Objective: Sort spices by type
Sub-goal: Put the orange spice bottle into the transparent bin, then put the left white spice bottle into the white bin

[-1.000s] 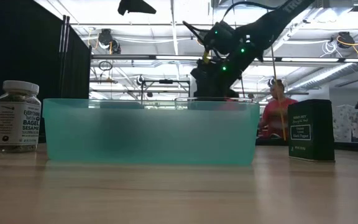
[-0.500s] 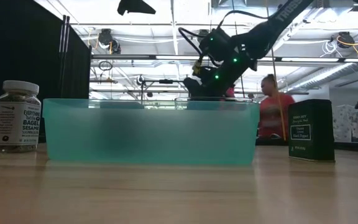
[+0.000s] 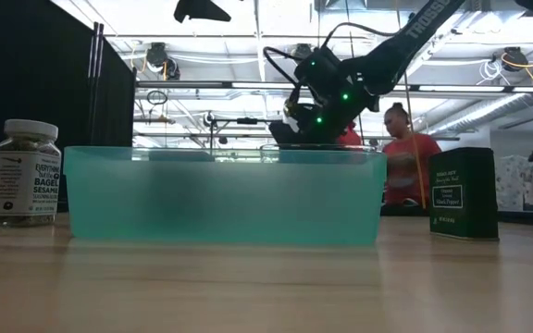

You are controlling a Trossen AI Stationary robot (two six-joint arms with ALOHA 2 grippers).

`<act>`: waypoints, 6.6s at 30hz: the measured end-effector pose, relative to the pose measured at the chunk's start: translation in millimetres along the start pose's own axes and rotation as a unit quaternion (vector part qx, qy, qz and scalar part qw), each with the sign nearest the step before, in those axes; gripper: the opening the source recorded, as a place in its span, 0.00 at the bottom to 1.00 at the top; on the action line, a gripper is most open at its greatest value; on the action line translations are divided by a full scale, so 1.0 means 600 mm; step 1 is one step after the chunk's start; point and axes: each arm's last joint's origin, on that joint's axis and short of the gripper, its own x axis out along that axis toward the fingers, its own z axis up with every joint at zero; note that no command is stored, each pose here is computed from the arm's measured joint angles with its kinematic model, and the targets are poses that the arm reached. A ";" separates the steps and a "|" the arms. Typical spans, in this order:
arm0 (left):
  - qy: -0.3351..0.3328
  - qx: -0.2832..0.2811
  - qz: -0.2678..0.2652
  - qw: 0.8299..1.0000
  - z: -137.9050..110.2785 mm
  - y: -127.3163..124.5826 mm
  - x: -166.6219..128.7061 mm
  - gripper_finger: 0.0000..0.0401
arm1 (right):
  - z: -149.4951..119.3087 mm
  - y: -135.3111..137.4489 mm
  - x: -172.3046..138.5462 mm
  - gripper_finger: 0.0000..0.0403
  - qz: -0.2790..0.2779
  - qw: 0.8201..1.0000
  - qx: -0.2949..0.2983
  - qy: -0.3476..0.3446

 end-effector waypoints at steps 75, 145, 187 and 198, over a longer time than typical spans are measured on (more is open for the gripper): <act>-0.002 0.000 0.016 1.000 0.000 0.001 0.000 0.78 | -0.029 0.006 -0.002 0.66 -0.027 0.997 0.034 0.060; 0.523 -0.344 0.214 0.750 -0.246 -0.128 -0.101 0.78 | 0.094 -0.058 -0.310 0.66 0.082 0.993 0.088 0.018; 0.535 -0.342 0.254 0.730 -0.390 -0.127 -0.078 0.53 | 0.098 -0.071 -0.305 0.66 0.066 0.994 0.089 0.014; 0.541 -0.295 0.202 0.761 -0.296 -0.125 -0.086 0.53 | 0.098 -0.071 -0.305 0.66 0.066 0.993 0.101 0.015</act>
